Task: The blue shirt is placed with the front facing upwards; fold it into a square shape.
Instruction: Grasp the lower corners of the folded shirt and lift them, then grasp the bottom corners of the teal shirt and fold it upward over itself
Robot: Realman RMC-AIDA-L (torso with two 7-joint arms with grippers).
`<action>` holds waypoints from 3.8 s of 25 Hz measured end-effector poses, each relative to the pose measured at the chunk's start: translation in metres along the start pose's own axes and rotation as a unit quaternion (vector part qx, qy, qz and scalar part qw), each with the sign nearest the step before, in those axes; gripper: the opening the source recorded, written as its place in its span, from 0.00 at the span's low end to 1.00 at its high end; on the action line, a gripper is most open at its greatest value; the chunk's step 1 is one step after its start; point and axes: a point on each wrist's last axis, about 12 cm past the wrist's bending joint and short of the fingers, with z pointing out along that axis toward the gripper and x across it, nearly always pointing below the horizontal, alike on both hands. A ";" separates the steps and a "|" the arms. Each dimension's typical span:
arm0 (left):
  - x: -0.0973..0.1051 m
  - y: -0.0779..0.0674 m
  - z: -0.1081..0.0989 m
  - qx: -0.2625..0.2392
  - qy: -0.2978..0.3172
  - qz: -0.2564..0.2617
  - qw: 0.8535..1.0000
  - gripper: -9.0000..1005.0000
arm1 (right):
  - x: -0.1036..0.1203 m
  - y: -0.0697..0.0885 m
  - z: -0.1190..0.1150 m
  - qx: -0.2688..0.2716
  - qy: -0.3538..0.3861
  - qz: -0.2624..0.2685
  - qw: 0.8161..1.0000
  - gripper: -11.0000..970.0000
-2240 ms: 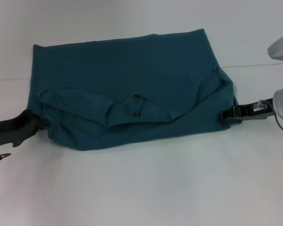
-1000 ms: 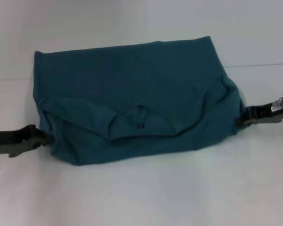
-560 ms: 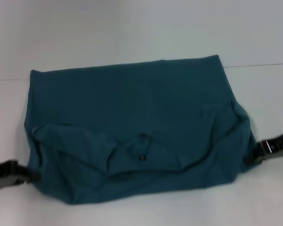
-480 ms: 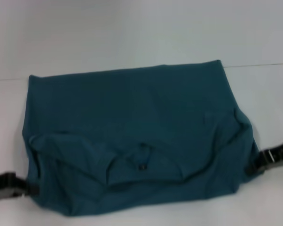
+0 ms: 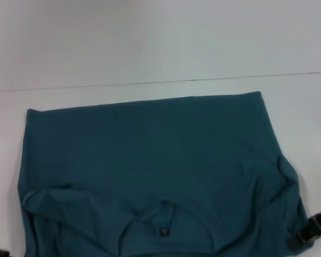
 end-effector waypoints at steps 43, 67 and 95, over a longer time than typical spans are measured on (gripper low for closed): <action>-0.149 -0.038 -0.002 -0.123 -0.204 -0.047 0.970 0.06 | -0.073 -0.046 -0.040 0.084 -0.336 0.097 0.933 0.05; -0.164 -0.038 -0.006 -0.098 -0.299 -0.081 0.946 0.06 | -0.109 -0.045 -0.026 0.184 -0.362 0.063 0.912 0.05; -0.162 -0.034 0.015 -0.092 -0.317 -0.114 0.937 0.06 | -0.153 -0.025 -0.010 0.257 -0.375 0.011 0.890 0.05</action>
